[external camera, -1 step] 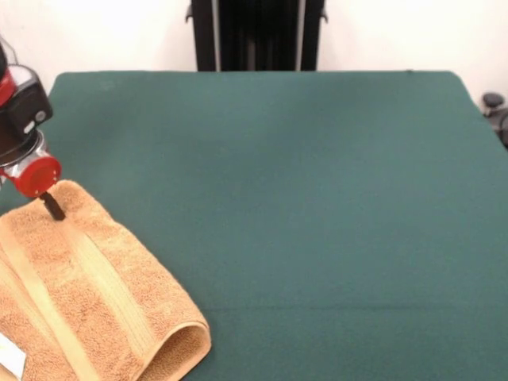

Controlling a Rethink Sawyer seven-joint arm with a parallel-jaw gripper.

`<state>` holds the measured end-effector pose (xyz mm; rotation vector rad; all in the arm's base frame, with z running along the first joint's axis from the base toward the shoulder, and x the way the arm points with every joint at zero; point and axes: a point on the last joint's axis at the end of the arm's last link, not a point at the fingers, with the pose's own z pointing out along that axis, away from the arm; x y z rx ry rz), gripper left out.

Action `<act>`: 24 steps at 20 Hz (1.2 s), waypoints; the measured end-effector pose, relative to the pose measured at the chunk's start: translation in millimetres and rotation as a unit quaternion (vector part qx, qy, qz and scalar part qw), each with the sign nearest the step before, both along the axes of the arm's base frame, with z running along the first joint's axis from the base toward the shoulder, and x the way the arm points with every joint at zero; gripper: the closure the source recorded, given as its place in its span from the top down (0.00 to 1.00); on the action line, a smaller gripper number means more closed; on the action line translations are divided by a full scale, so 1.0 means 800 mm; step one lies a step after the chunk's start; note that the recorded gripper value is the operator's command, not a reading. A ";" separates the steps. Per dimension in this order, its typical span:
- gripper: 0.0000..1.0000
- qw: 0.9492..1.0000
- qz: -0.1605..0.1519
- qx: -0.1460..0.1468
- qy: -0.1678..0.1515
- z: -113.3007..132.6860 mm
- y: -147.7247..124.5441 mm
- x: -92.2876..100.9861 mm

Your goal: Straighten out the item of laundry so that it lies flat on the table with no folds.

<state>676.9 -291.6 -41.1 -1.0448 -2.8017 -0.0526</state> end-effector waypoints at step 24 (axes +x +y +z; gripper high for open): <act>1.00 0.968 -0.196 0.154 -0.021 -0.009 -0.051 -0.013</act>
